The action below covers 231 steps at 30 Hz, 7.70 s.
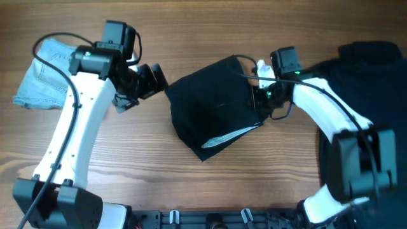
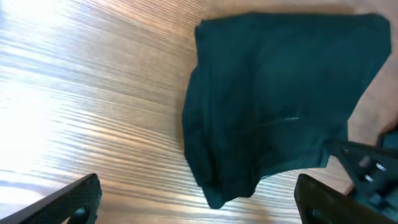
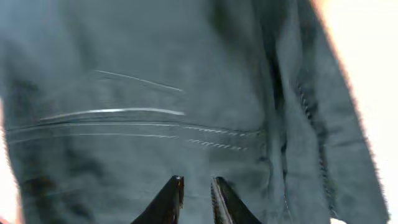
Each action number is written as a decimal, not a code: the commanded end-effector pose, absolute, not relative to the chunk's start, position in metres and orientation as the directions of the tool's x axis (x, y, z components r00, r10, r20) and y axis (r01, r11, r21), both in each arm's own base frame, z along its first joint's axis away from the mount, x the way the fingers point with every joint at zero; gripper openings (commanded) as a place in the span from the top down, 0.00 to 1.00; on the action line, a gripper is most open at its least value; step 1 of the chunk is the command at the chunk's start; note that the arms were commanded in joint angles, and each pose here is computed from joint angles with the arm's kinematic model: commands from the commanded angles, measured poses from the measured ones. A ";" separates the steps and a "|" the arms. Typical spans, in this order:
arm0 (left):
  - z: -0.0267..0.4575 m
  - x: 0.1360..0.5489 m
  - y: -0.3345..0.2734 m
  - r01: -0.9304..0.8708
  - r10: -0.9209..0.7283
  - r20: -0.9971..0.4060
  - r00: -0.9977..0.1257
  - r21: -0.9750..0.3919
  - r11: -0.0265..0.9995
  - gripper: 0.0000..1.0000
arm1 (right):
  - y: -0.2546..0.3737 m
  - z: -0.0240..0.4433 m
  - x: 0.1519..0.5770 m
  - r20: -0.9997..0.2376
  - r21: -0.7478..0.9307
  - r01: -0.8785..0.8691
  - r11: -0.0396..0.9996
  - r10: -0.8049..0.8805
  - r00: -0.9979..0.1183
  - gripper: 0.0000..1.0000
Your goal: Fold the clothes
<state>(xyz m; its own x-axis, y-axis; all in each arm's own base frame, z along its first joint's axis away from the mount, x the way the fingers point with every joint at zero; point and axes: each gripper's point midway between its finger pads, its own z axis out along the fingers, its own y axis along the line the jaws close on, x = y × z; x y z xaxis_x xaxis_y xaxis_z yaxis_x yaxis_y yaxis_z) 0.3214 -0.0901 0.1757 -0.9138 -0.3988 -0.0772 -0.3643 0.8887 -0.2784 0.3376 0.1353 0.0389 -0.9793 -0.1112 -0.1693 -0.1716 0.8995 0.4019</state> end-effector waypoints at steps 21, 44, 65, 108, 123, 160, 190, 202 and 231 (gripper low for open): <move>-0.030 0.288 -0.183 -0.595 -0.505 0.328 -0.799 -0.556 0.580 0.01 | 0.138 -0.011 0.324 -0.017 0.419 -0.080 0.905 -0.080 -0.997 0.82; 0.061 0.345 -0.224 -0.073 -0.275 -0.060 -0.959 -0.891 0.448 0.96 | 0.136 0.043 0.321 -0.034 0.411 -0.124 0.903 -0.121 -0.992 0.78; 0.186 0.457 0.188 -0.195 -0.877 -0.429 -0.218 -0.861 0.470 0.95 | 0.145 0.221 0.338 -0.474 0.450 -0.274 0.850 -0.033 -0.880 0.73; 0.096 0.335 0.234 -0.882 -0.862 -0.401 -0.311 -0.215 0.419 0.96 | 0.143 0.221 0.341 -0.469 0.452 -0.246 0.858 -0.006 -0.883 0.70; 0.142 0.452 0.135 -0.518 -0.675 -0.491 -0.551 -0.433 0.738 0.94 | 0.141 0.219 0.340 -0.464 0.441 -0.240 0.865 -0.009 -0.886 0.68; 0.361 0.244 -0.013 0.001 -0.157 -0.735 -0.659 -0.209 0.978 0.00 | 0.110 0.377 0.305 -0.774 0.383 -0.258 0.887 0.155 -0.614 0.00; 0.361 0.244 -0.013 0.001 -0.157 -0.735 -0.659 -0.209 0.978 0.00 | 0.054 0.288 0.230 -0.997 -0.061 -0.302 0.951 -0.047 0.053 0.00; 0.361 0.244 -0.013 0.001 -0.156 -0.735 -0.659 -0.209 0.978 0.00 | 0.041 0.217 0.236 -0.992 -0.069 -0.219 0.973 -0.044 0.115 0.00; 0.361 0.243 -0.014 0.004 -0.155 -0.735 -0.660 -0.209 0.978 0.00 | 0.040 0.176 0.243 -0.999 -0.051 -0.221 0.974 -0.049 0.014 0.00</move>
<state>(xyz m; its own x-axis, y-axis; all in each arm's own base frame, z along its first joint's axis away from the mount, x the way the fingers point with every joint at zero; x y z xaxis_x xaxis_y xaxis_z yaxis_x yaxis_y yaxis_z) 0.2444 -0.0115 0.3594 -0.6619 -0.1764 -0.7285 -0.0176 0.9753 -0.2202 0.2426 0.0436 0.1763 0.0192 -0.0619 -0.9979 -0.2380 0.9691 -0.0647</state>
